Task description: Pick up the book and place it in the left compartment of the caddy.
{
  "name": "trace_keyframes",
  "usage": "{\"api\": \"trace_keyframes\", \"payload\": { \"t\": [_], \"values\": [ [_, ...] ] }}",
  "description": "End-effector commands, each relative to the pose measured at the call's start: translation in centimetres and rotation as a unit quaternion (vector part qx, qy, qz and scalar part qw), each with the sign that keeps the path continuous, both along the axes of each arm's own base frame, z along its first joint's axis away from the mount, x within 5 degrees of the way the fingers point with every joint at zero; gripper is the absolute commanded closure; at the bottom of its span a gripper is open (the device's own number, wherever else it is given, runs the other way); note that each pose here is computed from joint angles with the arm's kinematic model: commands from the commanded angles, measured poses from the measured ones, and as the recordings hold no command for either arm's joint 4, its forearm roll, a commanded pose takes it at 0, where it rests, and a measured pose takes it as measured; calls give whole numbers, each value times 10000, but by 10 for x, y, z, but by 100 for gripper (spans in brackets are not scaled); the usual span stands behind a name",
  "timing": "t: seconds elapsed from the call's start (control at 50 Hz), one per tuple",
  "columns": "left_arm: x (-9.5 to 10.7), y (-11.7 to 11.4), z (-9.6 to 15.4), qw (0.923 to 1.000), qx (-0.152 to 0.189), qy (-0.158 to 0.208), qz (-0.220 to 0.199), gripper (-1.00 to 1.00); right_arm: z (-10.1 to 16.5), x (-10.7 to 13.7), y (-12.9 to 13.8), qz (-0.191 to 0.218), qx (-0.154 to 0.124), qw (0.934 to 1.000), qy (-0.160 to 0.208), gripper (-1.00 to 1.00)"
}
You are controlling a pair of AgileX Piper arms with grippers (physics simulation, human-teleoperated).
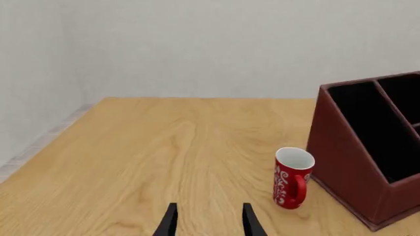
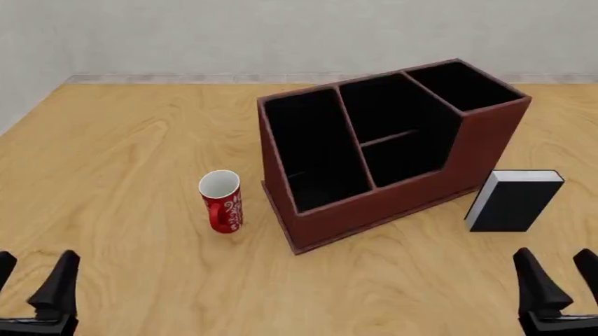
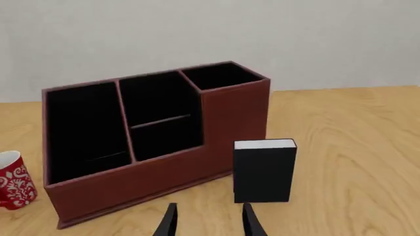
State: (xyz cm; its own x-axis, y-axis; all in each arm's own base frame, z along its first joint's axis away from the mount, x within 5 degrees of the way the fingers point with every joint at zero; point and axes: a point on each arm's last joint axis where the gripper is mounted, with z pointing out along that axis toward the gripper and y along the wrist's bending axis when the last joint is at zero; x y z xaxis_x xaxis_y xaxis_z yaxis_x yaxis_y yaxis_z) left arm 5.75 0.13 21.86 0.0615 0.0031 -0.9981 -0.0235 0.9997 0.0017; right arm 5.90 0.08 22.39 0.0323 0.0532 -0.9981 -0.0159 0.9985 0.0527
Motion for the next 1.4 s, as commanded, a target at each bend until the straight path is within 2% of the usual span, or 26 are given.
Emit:
{"api": "trace_keyframes", "payload": {
  "t": [0.02,0.22,0.28,0.32,0.44,0.48,0.58,0.64,0.66,0.7,0.72,0.78,0.82,0.86,0.92,0.96,0.98,1.02,1.16,1.2,1.24,1.3,1.32,1.34,1.38,1.4],
  "values": [
    [-1,-1,-4,9999,27,-134,-86,-100,-10,-3,0,-51,-269,9993,-264,-100],
    [-2,-1,-1,9998,153,-135,-85,-100,-8,-3,0,-19,-282,9992,-274,-100],
    [-2,-1,0,9997,181,-144,-105,-100,-1,-4,0,-58,-387,9987,-325,-100],
    [-2,-2,-1,9996,222,-147,-133,-100,26,-11,-1,-169,-618,9968,-478,-100],
    [-2,-2,-2,9994,265,-154,-154,-100,52,-20,-1,-137,-1148,9915,-592,-100],
    [-2,-2,-1,9994,263,-162,-159,-100,55,-22,-1,-146,-1203,9908,-598,-100],
    [-2,-2,-3,9993,280,-162,-195,-100,63,-14,1,-24,-1806,9827,-414,-100],
    [-2,-3,-3,9993,278,-161,-202,-100,64,-10,1,7,-1970,9798,-343,-100],
    [-2,-3,-3,9993,279,-159,-209,-100,64,-6,2,100,-2210,9749,-245,-100],
    [-2,-3,-3,9992,307,-166,-210,-100,62,0,3,147,-2441,9695,-134,-100],
    [-2,-3,-3,9992,307,-166,-210,-100,62,0,3,147,-2441,9695,-134,-100],
    [-2,-2,-2,9991,322,-197,-192,-100,62,8,4,240,-2663,9636,19,-100],
    [-2,-3,-1,9991,326,-212,-197,-100,61,13,4,251,-2877,9573,104,-100],
    [-2,-2,0,9989,359,-233,-189,-100,64,15,5,321,-2910,9560,162,-100],
    [-2,-3,1,9988,361,-244,-205,-100,71,21,6,363,-3163,9476,255,-100],
    [-2,-3,2,9988,371,-247,-213,-100,74,22,6,370,-3176,9471,262,-100],
    [-3,-3,4,9987,389,-253,-230,-100,76,27,7,426,-3357,9404,346,-100],
    [-3,-3,5,9986,392,-259,-235,-100,79,29,6,394,-3391,9392,363,-100],
    [-4,-3,9,9985,406,-311,-214,-100,98,43,3,308,-3884,9185,672,-100],
    [-4,-3,8,9985,408,-312,-209,-100,99,46,2,290,-3981,9138,748,-100],
    [-4,-3,8,9984,412,-311,-213,-100,101,47,2,286,-4006,9125,776,-100],
    [-3,-3,8,9984,408,-315,-226,-100,96,52,1,361,-4143,9042,971,-100],
    [-3,-3,8,9983,419,-323,-223,-100,90,54,2,433,-4247,8979,1077,-100],
    [-4,-3,9,9983,424,-331,-222,-100,87,55,2,489,-4297,8945,1129,-100],
    [-4,-3,10,9983,428,-350,-210,-100,85,57,3,593,-4345,8902,1233,-100],
    [-4,-3,10,9983,428,-349,-210,-100,85,57,3,593,-4345,8902,1233,-100]
  ]
}}
